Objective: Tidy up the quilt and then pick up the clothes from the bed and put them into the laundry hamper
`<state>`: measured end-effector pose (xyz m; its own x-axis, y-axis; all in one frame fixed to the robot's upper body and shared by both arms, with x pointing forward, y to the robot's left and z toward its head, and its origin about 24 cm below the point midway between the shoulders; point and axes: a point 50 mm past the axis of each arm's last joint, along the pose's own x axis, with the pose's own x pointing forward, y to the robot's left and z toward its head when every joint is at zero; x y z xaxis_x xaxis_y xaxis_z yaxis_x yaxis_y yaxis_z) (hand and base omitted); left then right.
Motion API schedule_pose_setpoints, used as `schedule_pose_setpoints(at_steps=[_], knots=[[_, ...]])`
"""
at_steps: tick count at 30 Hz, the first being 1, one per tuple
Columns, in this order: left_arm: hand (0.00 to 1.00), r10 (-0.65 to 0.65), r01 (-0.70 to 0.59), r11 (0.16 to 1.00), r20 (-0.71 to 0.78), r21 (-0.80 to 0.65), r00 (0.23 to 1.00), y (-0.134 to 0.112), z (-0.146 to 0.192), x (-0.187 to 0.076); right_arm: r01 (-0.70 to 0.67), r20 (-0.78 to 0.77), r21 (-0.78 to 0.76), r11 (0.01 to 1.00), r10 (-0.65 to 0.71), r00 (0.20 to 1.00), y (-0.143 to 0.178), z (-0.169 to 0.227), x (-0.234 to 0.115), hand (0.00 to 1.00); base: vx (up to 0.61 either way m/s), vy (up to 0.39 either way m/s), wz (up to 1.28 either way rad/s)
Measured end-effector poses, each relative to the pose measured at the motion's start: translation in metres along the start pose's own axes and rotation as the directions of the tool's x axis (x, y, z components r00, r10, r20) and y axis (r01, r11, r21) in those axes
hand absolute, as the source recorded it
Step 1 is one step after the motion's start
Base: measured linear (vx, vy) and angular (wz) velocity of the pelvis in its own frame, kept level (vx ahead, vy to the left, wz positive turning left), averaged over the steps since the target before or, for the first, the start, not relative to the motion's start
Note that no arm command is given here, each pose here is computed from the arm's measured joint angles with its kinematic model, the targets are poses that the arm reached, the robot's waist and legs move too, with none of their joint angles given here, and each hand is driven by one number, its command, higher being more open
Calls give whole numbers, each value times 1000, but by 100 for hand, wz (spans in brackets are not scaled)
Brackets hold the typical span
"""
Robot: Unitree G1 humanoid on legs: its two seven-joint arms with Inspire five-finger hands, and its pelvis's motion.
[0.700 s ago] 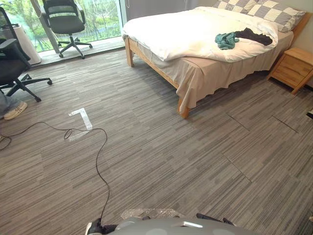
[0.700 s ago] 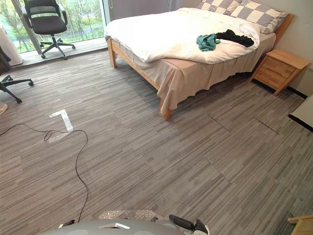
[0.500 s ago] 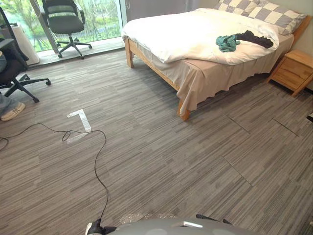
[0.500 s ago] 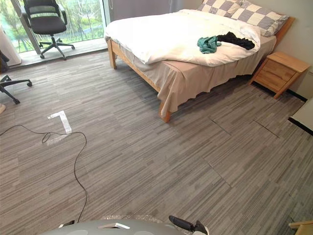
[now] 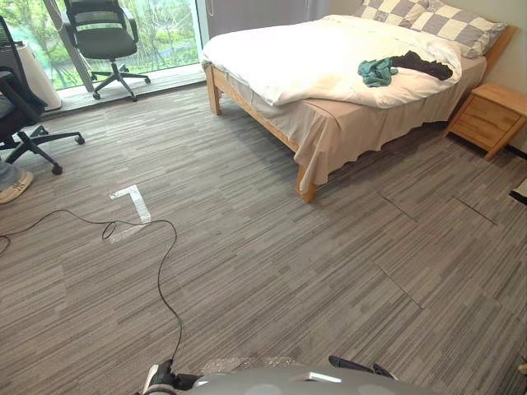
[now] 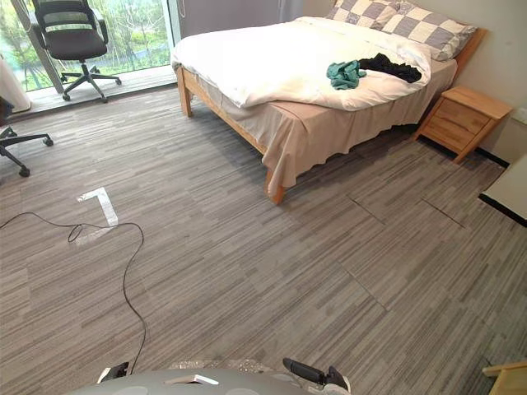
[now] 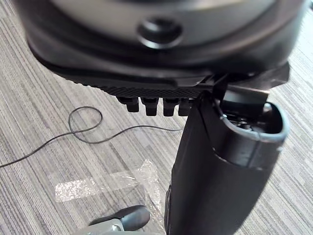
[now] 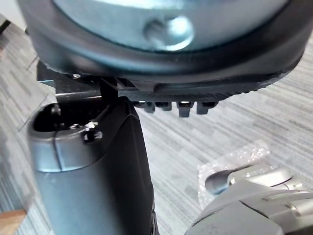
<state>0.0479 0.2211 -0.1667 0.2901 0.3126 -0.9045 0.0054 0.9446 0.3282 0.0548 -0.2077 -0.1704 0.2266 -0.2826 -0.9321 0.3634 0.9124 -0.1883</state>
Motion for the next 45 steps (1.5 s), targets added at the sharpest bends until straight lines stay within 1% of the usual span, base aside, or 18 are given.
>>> schedule_pose_setpoints(at_steps=[8, 12, 14, 19, 20, 22, 24, 27, 28, 31, 34, 35, 36, 37, 39, 41, 44, 45], knots=[[100, 5, -5, 1000, 9, -6, 1000, 1, 2, 0, 8, 9, 21, 1000, -8, 1000, -1, 1, 0, 100, 20, 18, -15], [100, 27, -26, 1000, 68, -9, 997, 5, 23, 3, 7, 54, 60, 998, -11, 998, 3, 10, -2, 100, 92, 6, -46], [100, 46, -45, 999, 113, -12, 993, 9, 44, 6, 7, 87, 154, 988, -20, 996, 5, 20, -2, 100, 188, -52, -11], [100, 45, -42, 999, 134, -23, 990, 9, 54, 7, 41, 56, 217, 975, -54, 997, 4, 10, -3, 100, 364, -93, -3], [100, 41, -38, 999, 150, -24, 988, 9, 60, 7, 44, 51, 258, 965, -60, 997, 4, 10, -3, 100, 352, -125, -6], [100, 21, -18, 1000, 166, -21, 986, 4, 67, 7, 48, 64, 274, 961, -68, 996, -1, 17, -2, 100, 469, -239, -17], [100, 3, -4, 1000, 185, 0, 983, -2, 74, 6, 53, 84, 251, 966, -76, 994, -4, 24, -1, 100, 518, -313, -28], [100, -10, 7, 1000, 184, 20, 983, -3, 70, 6, 72, 48, 248, 966, -86, 995, -4, 12, -2, 100, 696, -460, -45], [100, -31, 24, 999, 184, 41, 982, -12, 72, 5, 67, 65, 266, 962, -87, 994, -10, 23, 0, 100, 618, -466, -57], [100, -34, 21, 998, 218, 61, 975, -15, 79, 4, 61, 92, 293, 954, -91, 992, -8, 36, 1, 100, 575, -543, -61], [100, -14, 17, 1000, 213, -12, 977, -15, 66, 2, 82, 94, 294, 952, -114, 989, -9, 38, 1, 100, 714, -322, -81], [100, -5, 22, 997, 230, -76, 973, -12, 70, 2, 97, 91, 287, 953, -128, 988, -8, 41, 2, 100, 336, -122, -38], [100, 2, 21, 995, 230, -97, 973, -11, 71, 2, 100, 91, 284, 954, -131, 987, -6, 45, 2, 100, 376, -188, -43], [100, 24, 13, 990, 252, -144, 967, -8, 77, 1, 91, 110, 259, 962, -123, 986, -1, 53, 2, 100, 536, -250, -42], [100, 58, 1, 980, 285, -201, 957, -6, 87, -1, 103, 151, 195, 975, -134, 979, -3, 66, 3, 100, 537, -210, -56], [100, 96, -11, 959, 286, -283, 954, -5, 92, -2, 88, 179, 195, 977, -123, 976, 5, 81, 2, 100, 464, -114, -58], [100, 106, -7, 949, 296, -316, 949, -5, 95, -3, 68, 222, 193, 979, -111, 969, 9, 97, 0, 100, 529, -32, -21], [100, 103, 0, 946, 301, -326, 948, -5, 100, -3, 69, 239, 170, 983, -109, 965, 10, 101, 0, 100, 389, 28, -3]])
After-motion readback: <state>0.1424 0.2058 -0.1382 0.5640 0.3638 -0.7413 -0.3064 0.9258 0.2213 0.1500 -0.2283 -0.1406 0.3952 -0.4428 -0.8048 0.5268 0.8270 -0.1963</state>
